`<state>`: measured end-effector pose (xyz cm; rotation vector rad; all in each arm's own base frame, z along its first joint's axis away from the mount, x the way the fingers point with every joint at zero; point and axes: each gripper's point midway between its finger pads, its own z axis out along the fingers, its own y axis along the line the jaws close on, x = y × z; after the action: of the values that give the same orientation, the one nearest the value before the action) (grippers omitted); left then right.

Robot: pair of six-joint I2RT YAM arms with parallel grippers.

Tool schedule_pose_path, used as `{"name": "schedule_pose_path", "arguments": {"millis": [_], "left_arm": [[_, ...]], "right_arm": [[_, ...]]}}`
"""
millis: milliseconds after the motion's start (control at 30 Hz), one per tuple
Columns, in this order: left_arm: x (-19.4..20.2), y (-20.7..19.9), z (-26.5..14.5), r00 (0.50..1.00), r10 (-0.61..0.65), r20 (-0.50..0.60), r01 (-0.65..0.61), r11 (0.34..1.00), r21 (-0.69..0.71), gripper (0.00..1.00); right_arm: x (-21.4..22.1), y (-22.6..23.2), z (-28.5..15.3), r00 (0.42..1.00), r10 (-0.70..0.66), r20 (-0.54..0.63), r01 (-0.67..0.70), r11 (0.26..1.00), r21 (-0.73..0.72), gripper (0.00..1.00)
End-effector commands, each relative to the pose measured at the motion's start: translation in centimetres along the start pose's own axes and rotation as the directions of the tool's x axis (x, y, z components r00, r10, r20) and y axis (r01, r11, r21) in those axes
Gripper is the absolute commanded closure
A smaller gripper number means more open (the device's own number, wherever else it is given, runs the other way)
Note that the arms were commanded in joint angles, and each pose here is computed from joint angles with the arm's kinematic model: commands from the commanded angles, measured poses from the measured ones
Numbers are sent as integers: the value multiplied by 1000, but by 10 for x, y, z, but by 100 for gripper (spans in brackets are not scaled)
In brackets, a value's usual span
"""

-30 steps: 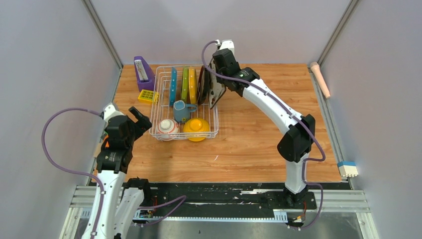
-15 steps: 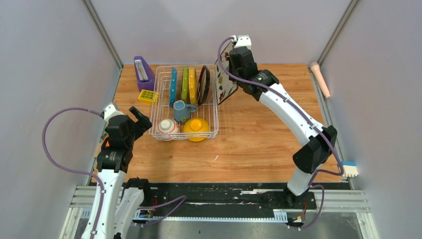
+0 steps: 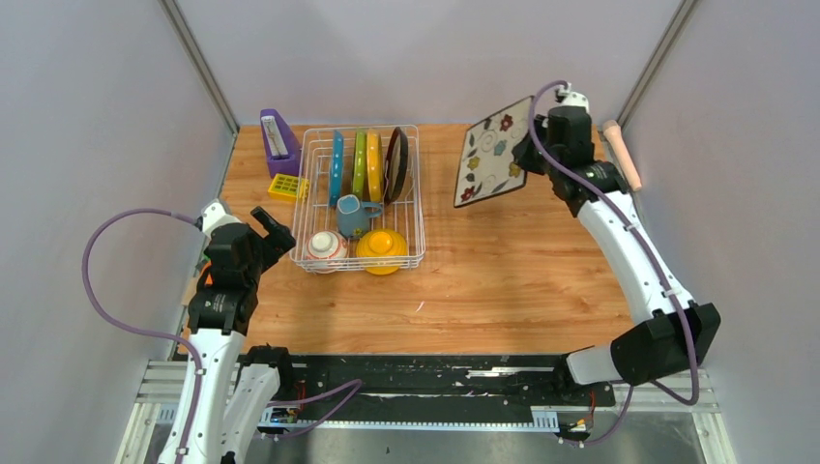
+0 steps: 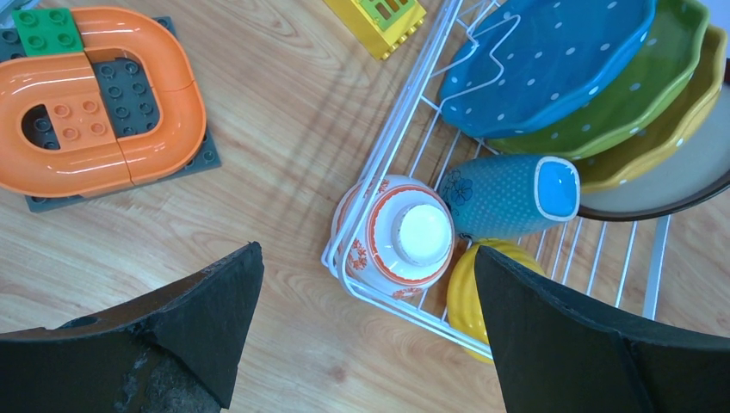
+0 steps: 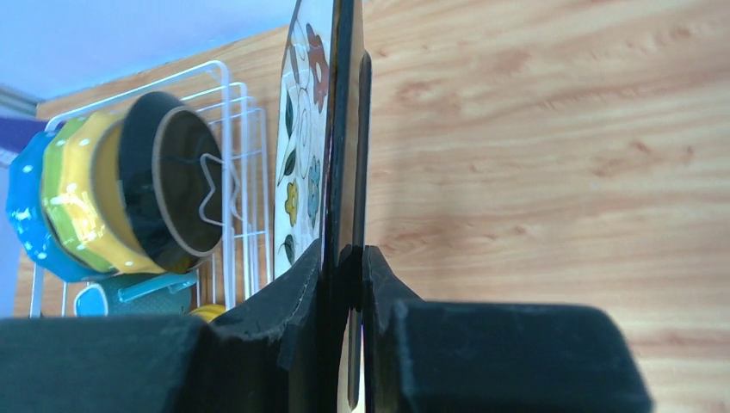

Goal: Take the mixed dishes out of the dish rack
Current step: Pick up the plate from the dish rack, then place the plate at the center of the board.

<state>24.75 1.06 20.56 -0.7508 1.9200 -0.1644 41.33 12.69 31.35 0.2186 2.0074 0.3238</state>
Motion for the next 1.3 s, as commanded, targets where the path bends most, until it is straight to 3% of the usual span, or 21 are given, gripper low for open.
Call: {"name": "schedule_pose_path", "arguments": {"millis": [0, 167, 467, 567, 767, 967, 1267], "left_arm": [[-14, -11, -4, 999, -25, 35, 23, 999, 34, 0], [-21, -31, 0, 997, -60, 39, 55, 992, 116, 0], [-56, -108, 8, 997, -68, 38, 48, 921, 386, 0], [-62, -133, 6, 998, -49, 27, 30, 873, 487, 0], [-33, -166, 0, 996, 22, -90, 42, 754, 656, 0], [-1, -177, -29, 984, 148, -99, -50, 763, 644, 0], [59, -175, -53, 942, 205, -265, 18, 757, 653, 0]], "right_arm": [[-75, 11, -49, 947, 240, 216, -186, 952, -243, 100], [-45, -38, -51, 927, 331, 175, -291, 931, -221, 100], [34, -70, -66, 916, 394, 74, -364, 895, -259, 100], [43, -77, -84, 924, 356, 135, -313, 913, -263, 100], [51, -88, -96, 929, 317, 190, -263, 928, -262, 100], [77, -89, -77, 931, 349, 108, -291, 886, -361, 100], [126, -75, -74, 933, 341, -115, -350, 786, -509, 100]]}}
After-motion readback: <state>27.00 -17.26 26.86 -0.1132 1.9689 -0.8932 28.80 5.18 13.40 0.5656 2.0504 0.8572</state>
